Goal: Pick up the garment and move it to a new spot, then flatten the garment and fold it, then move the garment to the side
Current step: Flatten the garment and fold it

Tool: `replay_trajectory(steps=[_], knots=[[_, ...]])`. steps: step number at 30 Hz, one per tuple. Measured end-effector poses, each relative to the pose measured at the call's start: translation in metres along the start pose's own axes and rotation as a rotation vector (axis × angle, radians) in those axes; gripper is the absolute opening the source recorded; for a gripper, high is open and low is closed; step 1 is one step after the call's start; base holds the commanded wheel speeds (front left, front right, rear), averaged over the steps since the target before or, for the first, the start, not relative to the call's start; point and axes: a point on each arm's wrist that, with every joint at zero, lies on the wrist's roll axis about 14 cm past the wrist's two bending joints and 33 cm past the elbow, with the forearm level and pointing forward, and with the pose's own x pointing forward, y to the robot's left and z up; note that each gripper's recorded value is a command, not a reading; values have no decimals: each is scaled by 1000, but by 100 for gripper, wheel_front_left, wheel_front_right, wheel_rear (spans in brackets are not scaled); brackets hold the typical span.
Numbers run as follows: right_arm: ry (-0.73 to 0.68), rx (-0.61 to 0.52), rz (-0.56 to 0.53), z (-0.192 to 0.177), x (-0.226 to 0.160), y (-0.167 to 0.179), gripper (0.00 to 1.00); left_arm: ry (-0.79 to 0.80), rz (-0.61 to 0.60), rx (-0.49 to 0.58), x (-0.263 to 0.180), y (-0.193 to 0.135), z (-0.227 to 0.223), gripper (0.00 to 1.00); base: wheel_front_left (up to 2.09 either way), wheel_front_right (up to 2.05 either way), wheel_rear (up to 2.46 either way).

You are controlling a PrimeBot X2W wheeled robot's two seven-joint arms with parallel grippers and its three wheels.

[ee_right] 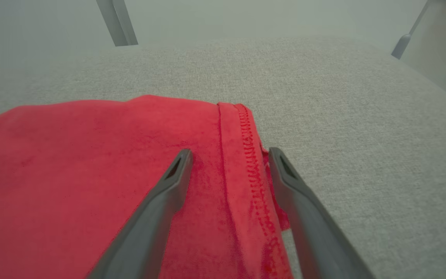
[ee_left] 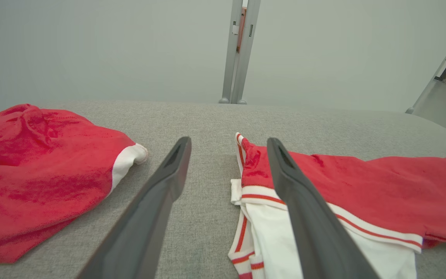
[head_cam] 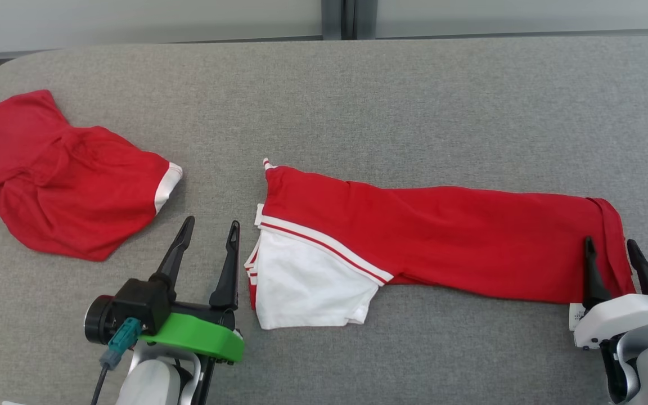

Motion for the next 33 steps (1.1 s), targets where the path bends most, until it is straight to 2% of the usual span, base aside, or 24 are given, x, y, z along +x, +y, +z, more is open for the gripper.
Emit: replay_trajectory(steps=[9, 17, 18, 19, 25, 33], knots=[[66, 27, -65, -20, 11, -14, 100, 12, 41, 5, 0, 15, -4, 100, 0, 0, 0], [118, 81, -46, -37, 16, 1, 100, 10, 45, 7, 2, 18, -3, 100, 0, 0, 0], [118, 86, -44, -37, 16, 2, 39, 10, 44, 7, 2, 18, -3, 100, 0, 0, 0], [119, 91, -44, -37, 16, 2, 0, 11, 44, 7, 2, 18, -3, 100, 0, 0, 0], [105, 98, -83, -31, 16, -15, 0, 13, 38, 6, 3, 16, -4, 100, 0, 0, 0], [57, 3, -317, -5, 0, -116, 0, 10, 28, 3, 4, 12, -3, 100, 0, 0, 0]])
